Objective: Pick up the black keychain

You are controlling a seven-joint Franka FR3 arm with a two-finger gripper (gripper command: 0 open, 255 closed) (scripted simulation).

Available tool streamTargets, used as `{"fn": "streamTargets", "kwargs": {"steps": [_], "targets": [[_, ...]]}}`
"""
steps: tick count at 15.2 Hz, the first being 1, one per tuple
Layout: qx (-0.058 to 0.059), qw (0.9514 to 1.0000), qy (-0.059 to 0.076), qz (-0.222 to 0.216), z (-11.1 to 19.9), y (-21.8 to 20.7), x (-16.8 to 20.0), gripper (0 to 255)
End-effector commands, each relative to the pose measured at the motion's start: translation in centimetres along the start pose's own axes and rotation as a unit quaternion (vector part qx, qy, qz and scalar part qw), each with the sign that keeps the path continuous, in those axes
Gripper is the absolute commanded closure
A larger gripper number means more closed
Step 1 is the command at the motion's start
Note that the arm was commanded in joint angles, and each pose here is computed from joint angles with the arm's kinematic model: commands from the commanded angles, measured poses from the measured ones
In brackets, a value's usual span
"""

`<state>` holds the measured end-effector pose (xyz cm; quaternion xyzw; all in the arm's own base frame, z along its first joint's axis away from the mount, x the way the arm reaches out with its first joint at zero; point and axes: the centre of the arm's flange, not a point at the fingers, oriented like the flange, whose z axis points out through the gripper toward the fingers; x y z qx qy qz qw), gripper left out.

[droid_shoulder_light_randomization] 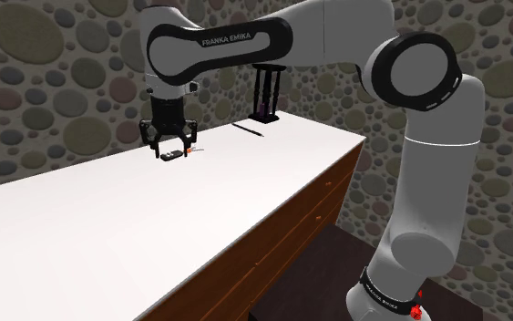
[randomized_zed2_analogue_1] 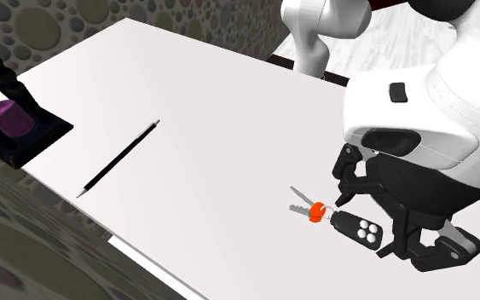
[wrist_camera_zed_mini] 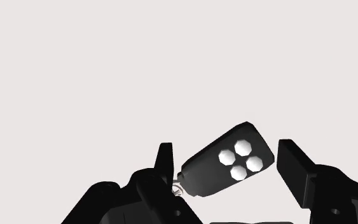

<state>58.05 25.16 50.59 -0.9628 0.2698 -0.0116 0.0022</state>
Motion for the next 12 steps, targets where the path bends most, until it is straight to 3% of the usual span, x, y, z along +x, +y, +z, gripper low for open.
{"fn": "streamTargets", "kwargs": {"steps": [1,12], "targets": [[0.0,1.0,0.0,0.0,-1.0,0.0,0.1,255],[0.0,1.0,0.0,0.0,-5.9,0.0,0.2,255]]}}
